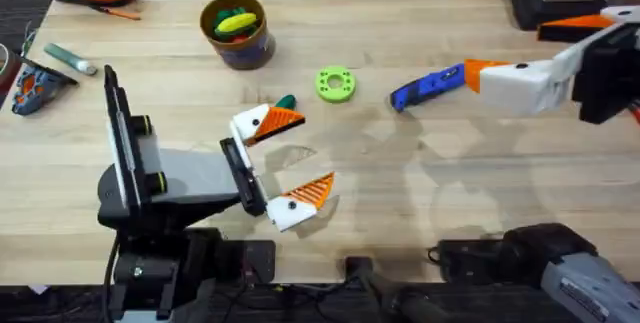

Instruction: Pick up the gripper from the table and insert it into the empty holder that is missing its gripper. Then pick up a screw, insert it into the mounting hole, and use the screwdriver to tighten it. Finally, clean up the table by picking up the vegetable and placing it into the bucket.

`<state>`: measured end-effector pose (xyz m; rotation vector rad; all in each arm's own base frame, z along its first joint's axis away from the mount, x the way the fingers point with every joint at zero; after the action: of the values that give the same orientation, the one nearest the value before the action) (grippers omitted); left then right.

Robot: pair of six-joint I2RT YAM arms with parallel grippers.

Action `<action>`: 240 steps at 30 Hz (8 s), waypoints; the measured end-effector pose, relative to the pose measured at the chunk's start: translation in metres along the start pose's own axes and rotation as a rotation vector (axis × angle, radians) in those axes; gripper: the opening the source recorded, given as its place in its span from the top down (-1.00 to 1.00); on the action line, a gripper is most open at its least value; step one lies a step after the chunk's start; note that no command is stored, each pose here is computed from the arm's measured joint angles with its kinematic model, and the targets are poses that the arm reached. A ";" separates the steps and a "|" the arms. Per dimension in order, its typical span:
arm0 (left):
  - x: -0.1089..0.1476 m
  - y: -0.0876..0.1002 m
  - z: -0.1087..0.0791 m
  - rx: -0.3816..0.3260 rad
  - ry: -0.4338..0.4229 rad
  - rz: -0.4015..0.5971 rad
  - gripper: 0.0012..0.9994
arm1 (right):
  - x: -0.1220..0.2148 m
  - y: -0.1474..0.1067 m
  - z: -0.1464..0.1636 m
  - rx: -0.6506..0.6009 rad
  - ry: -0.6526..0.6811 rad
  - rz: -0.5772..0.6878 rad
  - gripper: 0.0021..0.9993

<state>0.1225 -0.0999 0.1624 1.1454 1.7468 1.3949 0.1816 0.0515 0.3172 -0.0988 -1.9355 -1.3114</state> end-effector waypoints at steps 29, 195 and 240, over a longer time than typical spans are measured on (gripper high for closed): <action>0.009 0.017 0.013 0.189 0.261 -0.001 -0.97 | 0.001 -0.003 0.001 -0.028 0.002 0.012 -0.99; -0.026 0.117 0.289 0.519 1.127 0.901 0.95 | 0.001 -0.004 0.001 -0.036 -0.004 0.019 -0.99; -0.019 0.196 0.229 0.439 1.114 0.803 -0.98 | 0.001 -0.001 0.000 -0.033 -0.010 0.006 -0.99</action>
<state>0.3776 -0.0053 0.2939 1.5428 2.5638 2.5533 0.1806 0.0502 0.3167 -0.1273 -1.9207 -1.3410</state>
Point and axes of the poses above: each hand's point on the last joint's axis, 136 mm out from that joint toward the fingers, its own x axis back along the fingers, its own z axis along the line the jaws close on, y = z × x, the point moved 6 cm from there along x, back along the fingers, and after that the axes turned 13 degrees about x, right-handed, at the moved point
